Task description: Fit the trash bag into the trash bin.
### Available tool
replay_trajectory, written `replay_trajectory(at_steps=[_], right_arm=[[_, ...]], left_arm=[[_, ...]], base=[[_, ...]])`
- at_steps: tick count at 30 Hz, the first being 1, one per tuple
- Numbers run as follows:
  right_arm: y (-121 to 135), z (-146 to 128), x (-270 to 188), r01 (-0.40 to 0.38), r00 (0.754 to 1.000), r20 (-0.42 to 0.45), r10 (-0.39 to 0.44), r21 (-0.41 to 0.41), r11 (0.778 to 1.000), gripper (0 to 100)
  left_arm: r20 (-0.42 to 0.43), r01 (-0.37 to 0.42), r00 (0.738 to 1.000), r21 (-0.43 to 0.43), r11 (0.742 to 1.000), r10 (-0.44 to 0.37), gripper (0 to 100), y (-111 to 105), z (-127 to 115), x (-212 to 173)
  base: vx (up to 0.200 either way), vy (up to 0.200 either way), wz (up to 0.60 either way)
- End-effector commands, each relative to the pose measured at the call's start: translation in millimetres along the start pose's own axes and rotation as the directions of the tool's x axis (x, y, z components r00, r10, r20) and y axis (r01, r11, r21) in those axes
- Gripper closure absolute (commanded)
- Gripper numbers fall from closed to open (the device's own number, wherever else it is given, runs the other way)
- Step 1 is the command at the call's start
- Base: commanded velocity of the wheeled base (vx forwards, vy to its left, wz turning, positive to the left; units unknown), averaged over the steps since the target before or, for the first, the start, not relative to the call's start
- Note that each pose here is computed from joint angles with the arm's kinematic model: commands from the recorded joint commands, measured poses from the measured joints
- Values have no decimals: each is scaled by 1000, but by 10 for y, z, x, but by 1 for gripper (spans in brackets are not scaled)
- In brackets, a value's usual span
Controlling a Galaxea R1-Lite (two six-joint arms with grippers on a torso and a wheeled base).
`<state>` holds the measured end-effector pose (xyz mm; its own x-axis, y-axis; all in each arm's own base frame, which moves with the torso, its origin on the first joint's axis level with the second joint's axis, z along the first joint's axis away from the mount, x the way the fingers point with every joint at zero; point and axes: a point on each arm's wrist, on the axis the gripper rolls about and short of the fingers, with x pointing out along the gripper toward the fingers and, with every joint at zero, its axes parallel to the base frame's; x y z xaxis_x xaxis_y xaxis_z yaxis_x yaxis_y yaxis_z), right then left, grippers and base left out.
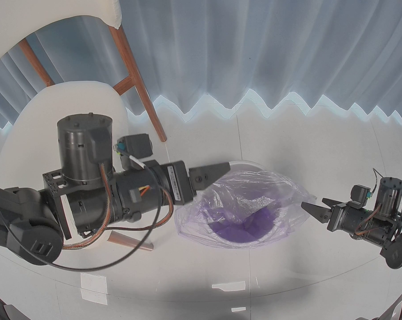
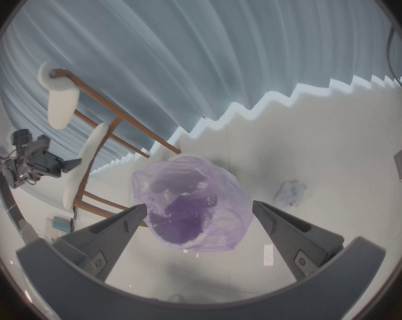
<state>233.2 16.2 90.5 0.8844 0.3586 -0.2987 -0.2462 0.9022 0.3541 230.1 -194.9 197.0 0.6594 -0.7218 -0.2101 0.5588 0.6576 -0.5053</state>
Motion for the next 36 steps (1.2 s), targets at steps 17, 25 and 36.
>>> replay_trajectory(at_steps=[17,25,36], right_arm=[[9,737,207,-81,992,-98,76,-46,996,0],[-206,636,469,-137,987,-98,128,-91,986,0],[-276,470,578,-159,980,-137,146,-92,983,0]], left_arm=[[45,84,996,-196,977,-77,0,56,231,102],[-45,4,999,166,986,3,0,391,18,395],[-105,82,993,274,958,-55,0,408,-211,671]], base=[[0,0,0],[0,0,0],[0,0,0]])
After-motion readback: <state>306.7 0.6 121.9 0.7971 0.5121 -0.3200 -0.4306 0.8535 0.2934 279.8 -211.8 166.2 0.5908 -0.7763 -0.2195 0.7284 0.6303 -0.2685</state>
